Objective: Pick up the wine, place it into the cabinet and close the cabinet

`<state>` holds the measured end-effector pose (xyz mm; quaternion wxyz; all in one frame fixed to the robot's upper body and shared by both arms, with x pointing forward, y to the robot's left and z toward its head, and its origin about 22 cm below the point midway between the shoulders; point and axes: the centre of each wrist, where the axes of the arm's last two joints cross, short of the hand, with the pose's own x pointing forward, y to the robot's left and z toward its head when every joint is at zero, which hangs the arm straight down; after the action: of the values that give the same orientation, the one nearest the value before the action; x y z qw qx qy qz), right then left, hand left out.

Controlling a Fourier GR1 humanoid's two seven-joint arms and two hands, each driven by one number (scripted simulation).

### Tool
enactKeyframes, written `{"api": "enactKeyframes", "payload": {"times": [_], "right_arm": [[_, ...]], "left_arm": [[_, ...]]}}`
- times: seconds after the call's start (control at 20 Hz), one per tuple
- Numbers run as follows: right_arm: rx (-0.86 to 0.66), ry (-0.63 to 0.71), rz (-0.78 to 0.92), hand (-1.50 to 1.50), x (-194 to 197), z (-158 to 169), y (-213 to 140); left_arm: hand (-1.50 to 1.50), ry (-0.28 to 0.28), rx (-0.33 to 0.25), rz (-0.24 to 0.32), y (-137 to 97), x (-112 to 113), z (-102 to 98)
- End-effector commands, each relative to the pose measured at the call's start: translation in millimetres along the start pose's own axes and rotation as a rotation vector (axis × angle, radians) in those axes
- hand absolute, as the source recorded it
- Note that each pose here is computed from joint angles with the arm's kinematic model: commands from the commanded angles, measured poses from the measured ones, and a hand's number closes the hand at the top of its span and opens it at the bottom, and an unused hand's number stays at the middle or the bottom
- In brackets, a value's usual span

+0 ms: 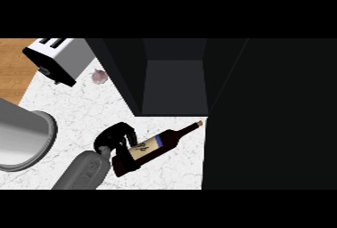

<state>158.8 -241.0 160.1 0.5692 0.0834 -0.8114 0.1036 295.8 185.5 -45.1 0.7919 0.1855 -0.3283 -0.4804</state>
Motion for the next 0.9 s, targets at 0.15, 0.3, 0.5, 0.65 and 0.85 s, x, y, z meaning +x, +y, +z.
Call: {"api": "enactKeyframes", "payload": {"times": [0.15,0.3,0.5,0.65,0.85], "right_arm": [[-0.097,0.014,0.016,-1.50,-0.2,7.3,-6.5],[-0.130,0.035,0.017,-1.50,-1.6,10.3,-9.8],[-0.103,0.028,0.006,-1.50,-4.2,10.3,-7.0],[-0.055,0.012,0.010,-1.50,-6.0,9.0,-6.6],[-0.016,-0.010,-0.008,-1.50,-3.3,-0.2,0.4]], "left_arm": [[1.50,-0.435,0.232,0.731,-1.6,-14.3,19.6],[1.50,-0.570,0.339,0.994,-7.8,-45.2,29.1],[1.50,-0.743,0.388,1.205,-49.7,-100.8,40.2],[1.50,-0.887,0.397,1.305,-73.6,-128.1,50.5],[1.50,-1.001,0.357,1.346,-102.9,-150.5,56.9]]}}
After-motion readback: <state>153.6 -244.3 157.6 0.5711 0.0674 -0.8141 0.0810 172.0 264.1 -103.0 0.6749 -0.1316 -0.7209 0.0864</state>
